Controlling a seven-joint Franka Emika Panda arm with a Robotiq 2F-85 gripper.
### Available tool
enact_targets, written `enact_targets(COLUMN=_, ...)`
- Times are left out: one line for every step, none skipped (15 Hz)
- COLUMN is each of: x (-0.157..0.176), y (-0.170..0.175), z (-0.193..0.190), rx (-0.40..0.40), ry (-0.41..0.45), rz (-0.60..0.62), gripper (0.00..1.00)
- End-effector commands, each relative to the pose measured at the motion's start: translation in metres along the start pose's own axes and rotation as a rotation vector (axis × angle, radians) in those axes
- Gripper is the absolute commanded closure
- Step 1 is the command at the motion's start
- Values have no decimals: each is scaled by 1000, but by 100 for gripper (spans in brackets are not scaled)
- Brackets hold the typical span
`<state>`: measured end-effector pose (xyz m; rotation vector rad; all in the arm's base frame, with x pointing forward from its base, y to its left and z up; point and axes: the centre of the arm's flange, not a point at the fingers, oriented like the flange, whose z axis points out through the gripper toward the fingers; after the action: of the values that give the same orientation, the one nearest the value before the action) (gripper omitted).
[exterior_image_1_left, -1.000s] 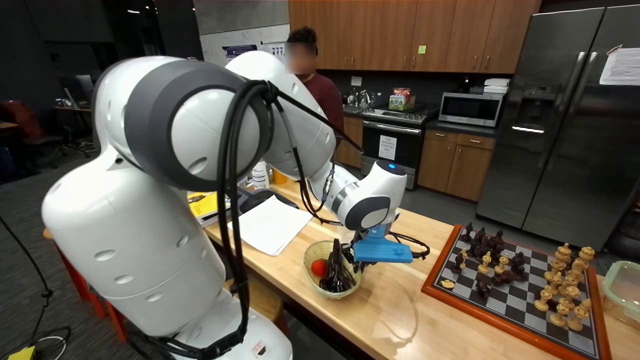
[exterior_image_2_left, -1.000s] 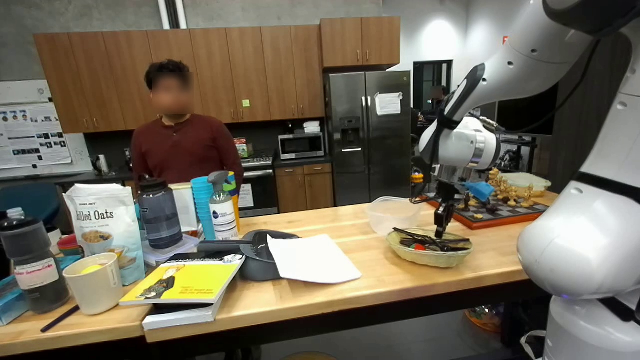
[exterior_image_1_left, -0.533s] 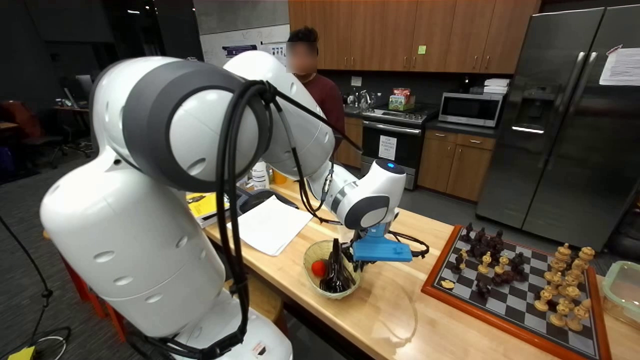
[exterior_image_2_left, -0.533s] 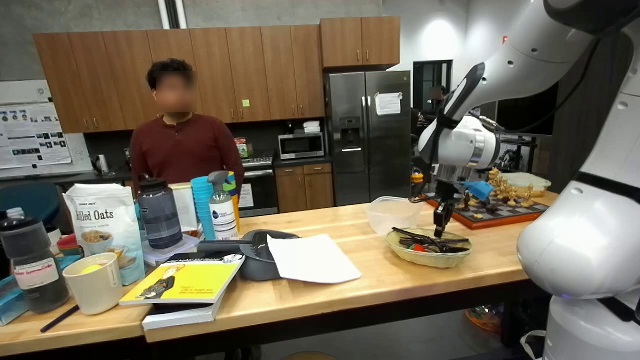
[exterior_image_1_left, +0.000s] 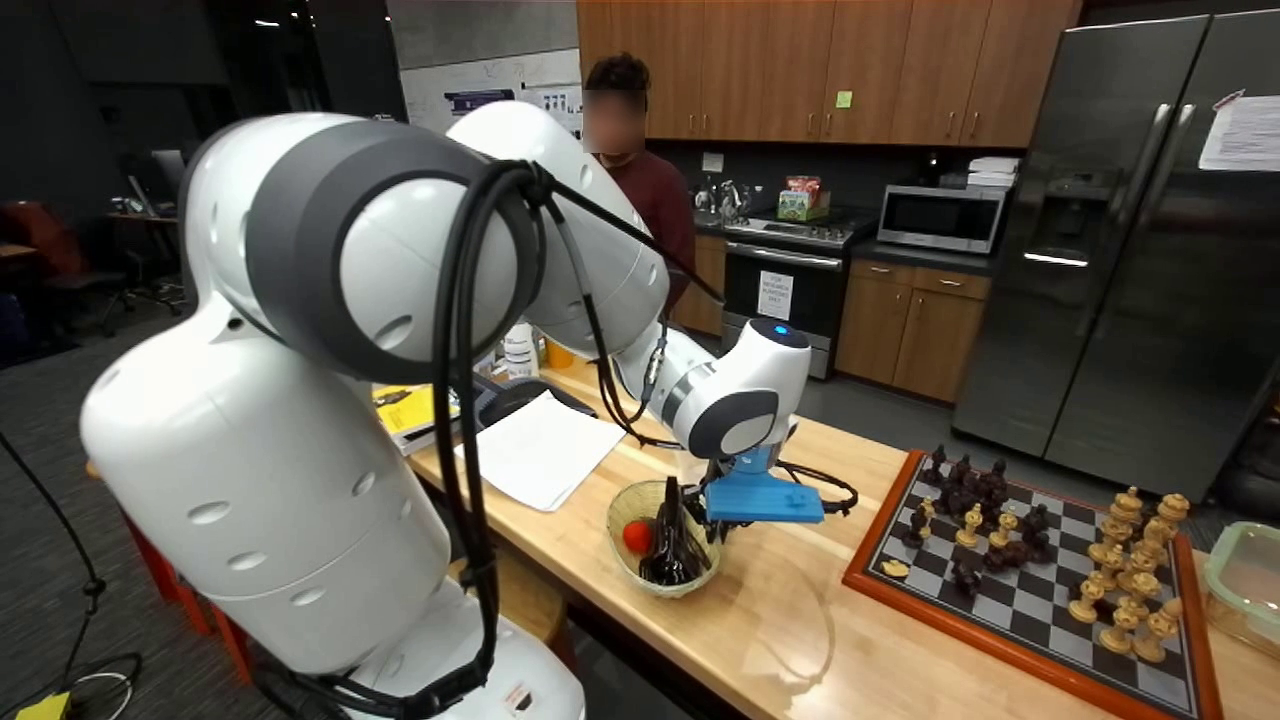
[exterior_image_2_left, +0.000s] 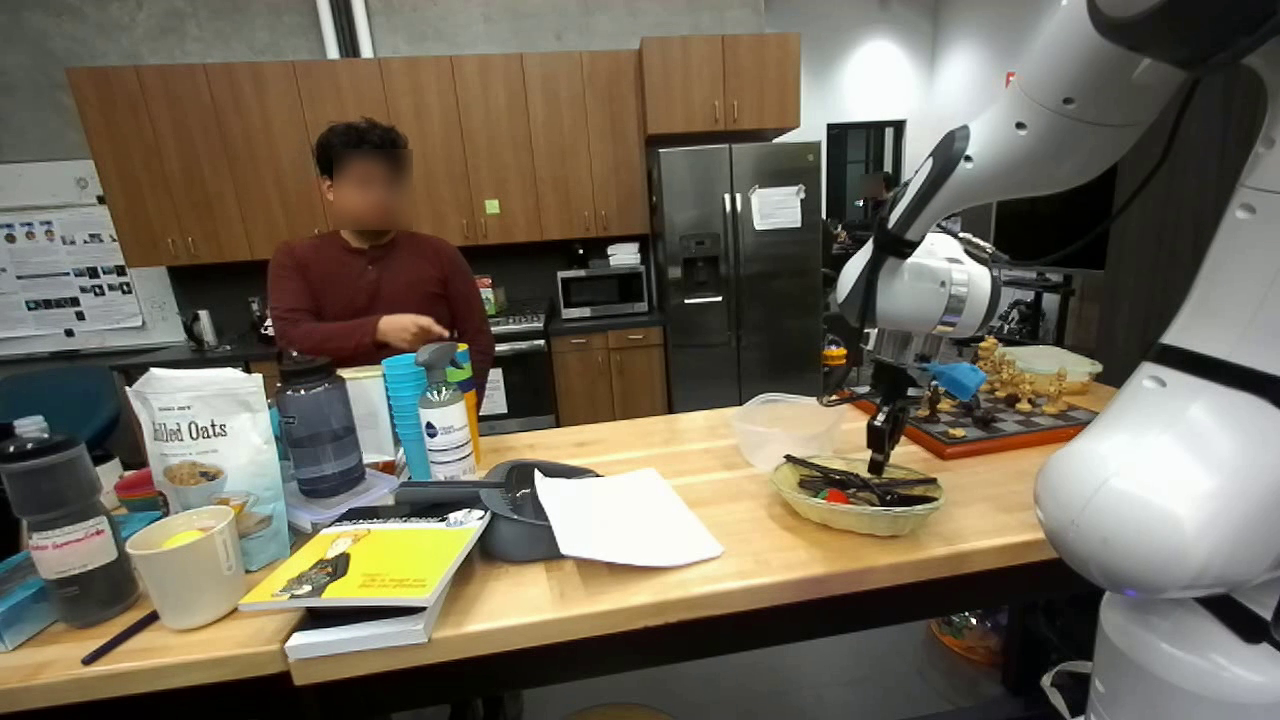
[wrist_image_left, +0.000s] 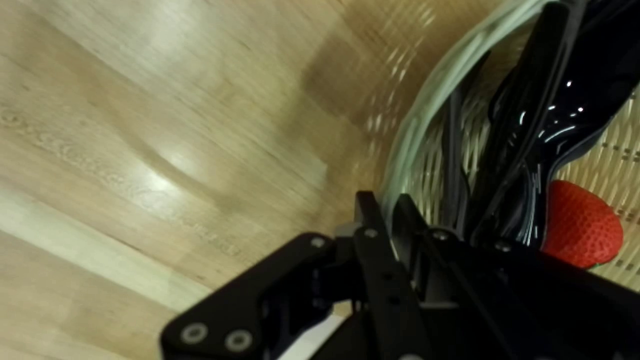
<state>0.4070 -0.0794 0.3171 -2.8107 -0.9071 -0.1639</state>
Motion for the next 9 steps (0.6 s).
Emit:
enact_targets(x=0, y=-4, z=0, rx=-14, ry=10, rz=2, gripper=97)
enact_targets(x=1, y=-4, z=0, rx=-14, ry=9, rz=1, gripper=97)
enact_targets(x=1, y=-4, z=0, rx=-14, ry=8, rz=0, gripper=97)
enact_targets(x=2, y=-5, z=0, rx=-15, ry=7, rz=-1, gripper=97)
enact_targets(x=3, y=-6, z=-1, rx=-16, ry=6, rz=-3, gripper=97)
enact_targets(x=3, y=-7, z=-1, rx=-18, ry=6, rz=-4, gripper=97)
enact_targets(x=4, y=-8, z=-2, rx=-20, ry=5, rz=-5, gripper=97)
enact_targets(x=5, y=-9, z=-2, rx=-22, ry=2, rz=-8, gripper=97)
enact_targets(x=6, y=-11, z=-3, rx=-25, ry=0, rz=-10, gripper=97)
